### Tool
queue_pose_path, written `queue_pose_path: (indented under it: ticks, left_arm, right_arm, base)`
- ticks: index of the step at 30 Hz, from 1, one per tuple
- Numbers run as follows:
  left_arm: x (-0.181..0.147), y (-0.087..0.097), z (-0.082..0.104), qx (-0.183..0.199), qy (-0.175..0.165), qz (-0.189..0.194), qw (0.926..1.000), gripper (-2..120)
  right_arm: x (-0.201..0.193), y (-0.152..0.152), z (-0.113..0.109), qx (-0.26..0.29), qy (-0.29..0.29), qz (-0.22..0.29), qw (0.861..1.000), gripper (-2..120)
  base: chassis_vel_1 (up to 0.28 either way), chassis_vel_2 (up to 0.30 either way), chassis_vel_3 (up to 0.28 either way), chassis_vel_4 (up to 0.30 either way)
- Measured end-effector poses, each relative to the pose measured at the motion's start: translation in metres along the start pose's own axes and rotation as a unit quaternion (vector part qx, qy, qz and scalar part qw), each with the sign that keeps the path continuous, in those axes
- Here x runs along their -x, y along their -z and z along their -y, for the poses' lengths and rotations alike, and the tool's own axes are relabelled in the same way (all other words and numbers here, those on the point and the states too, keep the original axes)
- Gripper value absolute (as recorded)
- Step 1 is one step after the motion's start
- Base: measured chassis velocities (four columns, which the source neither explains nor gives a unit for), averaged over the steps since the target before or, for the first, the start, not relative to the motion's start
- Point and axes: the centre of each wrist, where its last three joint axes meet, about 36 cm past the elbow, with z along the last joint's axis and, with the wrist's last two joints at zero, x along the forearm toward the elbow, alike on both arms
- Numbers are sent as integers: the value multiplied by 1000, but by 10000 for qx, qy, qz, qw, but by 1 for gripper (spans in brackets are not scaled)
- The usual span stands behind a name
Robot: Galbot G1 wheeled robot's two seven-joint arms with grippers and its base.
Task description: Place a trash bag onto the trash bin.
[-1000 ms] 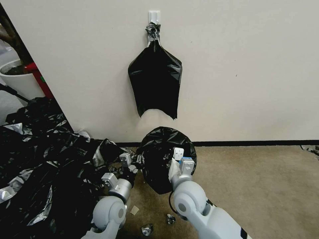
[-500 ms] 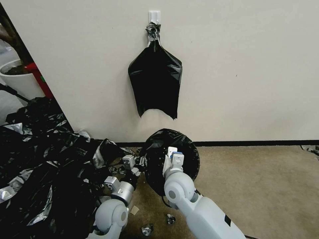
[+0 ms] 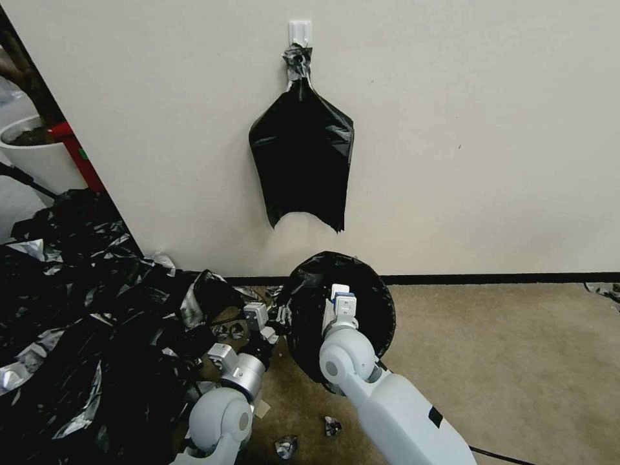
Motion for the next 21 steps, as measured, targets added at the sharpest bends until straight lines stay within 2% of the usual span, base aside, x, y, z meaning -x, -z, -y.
queue_pose_path:
  ticks: [11, 21]
  left_arm:
    - [-3, 1, 5, -35, -66, 22, 10000, 6]
    - [-5, 5, 8, -51, -148, 54, 9999, 6]
  right_arm:
    - [6, -5, -5, -78, -91, -156, 9998, 0]
    - [23, -14, 1, -320, -433, -183, 9984, 0]
  base:
    - [0, 0, 0, 0]
    - [0, 0, 0, 0]
